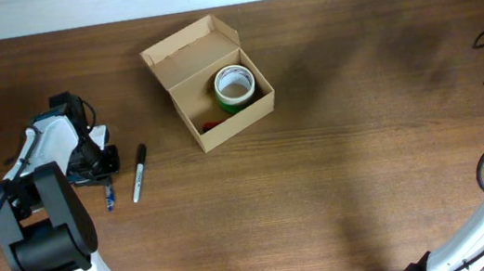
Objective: Pack container
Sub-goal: 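Lower the left gripper onto the blue pen and grasp it, then lift the blue pen with the left gripper and carry it to the box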
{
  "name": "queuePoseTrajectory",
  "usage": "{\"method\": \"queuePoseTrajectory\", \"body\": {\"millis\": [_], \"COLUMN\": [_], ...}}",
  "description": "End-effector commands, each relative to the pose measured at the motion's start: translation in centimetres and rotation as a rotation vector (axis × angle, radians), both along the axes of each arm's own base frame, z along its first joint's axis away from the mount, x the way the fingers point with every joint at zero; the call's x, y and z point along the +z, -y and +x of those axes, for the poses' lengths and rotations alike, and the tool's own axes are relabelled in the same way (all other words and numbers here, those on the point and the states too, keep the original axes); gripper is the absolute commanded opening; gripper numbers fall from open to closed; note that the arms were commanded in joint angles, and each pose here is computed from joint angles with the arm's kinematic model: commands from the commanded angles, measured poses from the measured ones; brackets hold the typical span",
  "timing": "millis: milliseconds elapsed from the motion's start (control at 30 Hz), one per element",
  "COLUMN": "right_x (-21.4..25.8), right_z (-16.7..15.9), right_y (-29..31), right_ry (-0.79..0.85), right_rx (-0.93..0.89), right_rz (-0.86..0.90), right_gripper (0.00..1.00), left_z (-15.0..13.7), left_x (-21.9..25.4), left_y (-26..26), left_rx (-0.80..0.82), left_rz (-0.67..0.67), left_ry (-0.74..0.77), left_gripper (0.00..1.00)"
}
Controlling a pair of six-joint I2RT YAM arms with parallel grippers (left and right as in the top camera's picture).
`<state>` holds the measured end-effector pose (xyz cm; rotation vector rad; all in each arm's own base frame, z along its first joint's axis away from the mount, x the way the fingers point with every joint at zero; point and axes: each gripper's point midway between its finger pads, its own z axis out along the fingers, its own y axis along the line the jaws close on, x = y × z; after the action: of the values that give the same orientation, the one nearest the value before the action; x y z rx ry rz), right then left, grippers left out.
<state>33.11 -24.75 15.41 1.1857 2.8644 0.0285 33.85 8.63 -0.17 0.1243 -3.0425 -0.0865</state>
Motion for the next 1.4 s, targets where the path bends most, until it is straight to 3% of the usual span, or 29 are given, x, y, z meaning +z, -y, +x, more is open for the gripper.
{"method": "queuePoseTrajectory", "body": {"millis": [0,167,400,567,700,867,967,1167,1367], "right_x": [-0.2,-0.2,-0.2,-0.2,-0.2,-0.2,-0.2,-0.2,-0.2], "right_z": [0.1,0.1,0.1,0.1,0.1,0.1,0.1,0.1,0.1], "right_y": [-0.2,-0.2,-0.2,-0.2,-0.2,-0.2,-0.2,-0.2,-0.2], "right_ry": [0.001,0.001,0.001,0.001,0.001,0.001,0.001,0.001,0.001], "right_rx": [-0.003,-0.003,-0.003,-0.003,-0.003,-0.003,-0.003,-0.003,-0.003], "right_rz": [0.011,0.011,0.011,0.011,0.012,0.011,0.011,0.011,0.011], "right_gripper": [0.99,0.99,0.99,0.99,0.99,0.99,0.99,0.99,0.99], "left_z": [0.1,3.0,11.5,15.7,16.1,14.0,12.7,11.4,10.8], "left_x": [-0.1,4.8,17.4,27.4,31.5,30.0,27.8,23.1,18.6], "left_y": [-1.0,-2.6,-2.4,2.4,8.5,17.4,21.5,27.4,29.0], "left_rx": [0.001,-0.051,-0.132,-0.4,-0.623,-0.913,-1.027,-1.166,-1.201], "left_rz": [0.05,0.112,0.096,0.02,-0.028,-0.089,-0.054,-0.039,-0.08], "left_ry": [-0.028,0.014,0.373,0.681,0.797,0.714,0.619,0.474,0.35], "left_gripper": [0.02,0.02,0.01,0.02,0.02,0.02,0.02,0.02,0.02]}}
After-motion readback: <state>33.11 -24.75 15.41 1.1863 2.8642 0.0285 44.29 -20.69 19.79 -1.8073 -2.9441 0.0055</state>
